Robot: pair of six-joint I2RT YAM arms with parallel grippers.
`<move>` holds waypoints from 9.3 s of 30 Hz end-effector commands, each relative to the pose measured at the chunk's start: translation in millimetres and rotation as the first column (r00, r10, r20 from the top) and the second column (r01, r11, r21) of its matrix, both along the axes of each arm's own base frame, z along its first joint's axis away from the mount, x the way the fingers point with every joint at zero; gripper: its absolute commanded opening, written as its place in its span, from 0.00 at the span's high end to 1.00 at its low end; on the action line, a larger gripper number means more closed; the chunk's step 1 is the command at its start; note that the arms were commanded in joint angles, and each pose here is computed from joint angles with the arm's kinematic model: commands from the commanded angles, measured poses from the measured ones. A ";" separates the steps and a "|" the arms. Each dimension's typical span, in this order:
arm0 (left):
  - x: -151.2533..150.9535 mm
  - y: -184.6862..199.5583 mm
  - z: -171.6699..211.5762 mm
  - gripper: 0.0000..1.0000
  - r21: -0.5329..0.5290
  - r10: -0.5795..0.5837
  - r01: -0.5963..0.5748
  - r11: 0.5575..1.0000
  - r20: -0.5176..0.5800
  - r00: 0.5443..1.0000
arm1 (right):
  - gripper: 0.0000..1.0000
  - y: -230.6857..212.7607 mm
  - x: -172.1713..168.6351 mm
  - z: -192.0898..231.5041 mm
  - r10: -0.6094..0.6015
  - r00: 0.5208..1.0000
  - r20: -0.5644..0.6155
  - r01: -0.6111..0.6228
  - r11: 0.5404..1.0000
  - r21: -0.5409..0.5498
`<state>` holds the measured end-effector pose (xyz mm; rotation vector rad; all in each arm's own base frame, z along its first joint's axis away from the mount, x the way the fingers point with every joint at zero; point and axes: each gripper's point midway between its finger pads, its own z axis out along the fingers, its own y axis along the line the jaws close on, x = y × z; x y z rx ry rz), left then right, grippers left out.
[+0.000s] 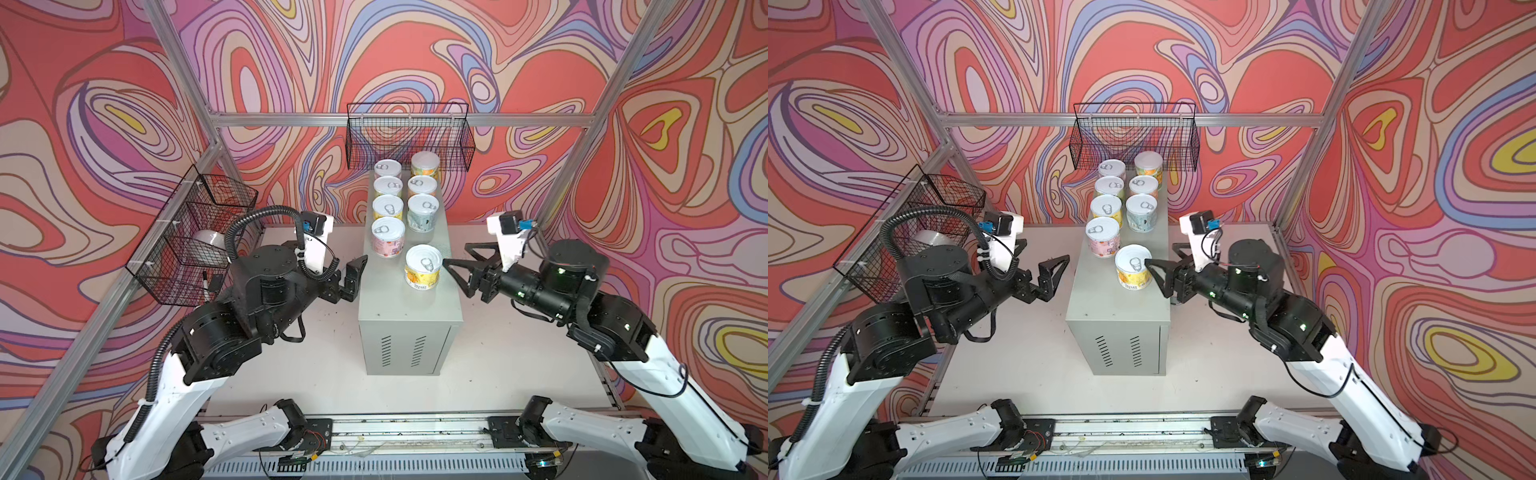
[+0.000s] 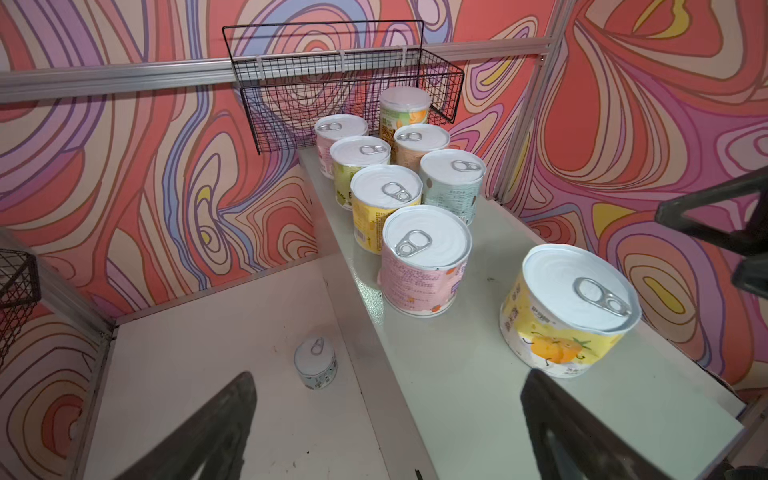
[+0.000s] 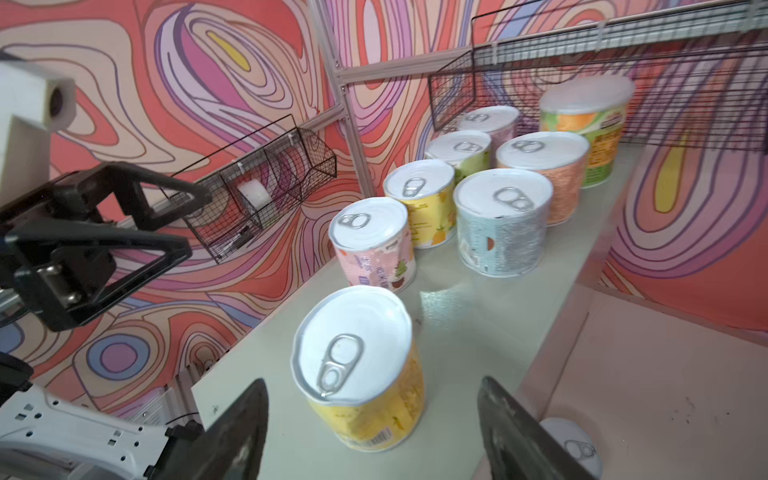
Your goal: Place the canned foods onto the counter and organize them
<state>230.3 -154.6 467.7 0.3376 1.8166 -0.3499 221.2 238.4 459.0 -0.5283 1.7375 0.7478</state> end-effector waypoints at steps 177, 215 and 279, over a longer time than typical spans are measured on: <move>120.5 110.4 -253.5 0.09 -0.248 0.289 -0.486 0.838 -0.553 0.781 | 0.06 -83.5 223.3 -382.0 -0.558 0.515 -0.651 0.527 0.805 -0.274; 120.7 108.2 -244.9 0.12 -0.272 0.276 -0.473 0.838 -0.536 0.798 | 0.07 -145.8 151.0 -354.6 -0.730 0.433 -0.528 0.582 0.674 -0.454; 125.2 62.0 -264.3 0.12 -0.250 0.209 -0.389 0.886 -0.533 0.820 | 1.00 -130.8 142.3 -355.9 -0.737 0.505 -0.450 0.551 0.676 -0.489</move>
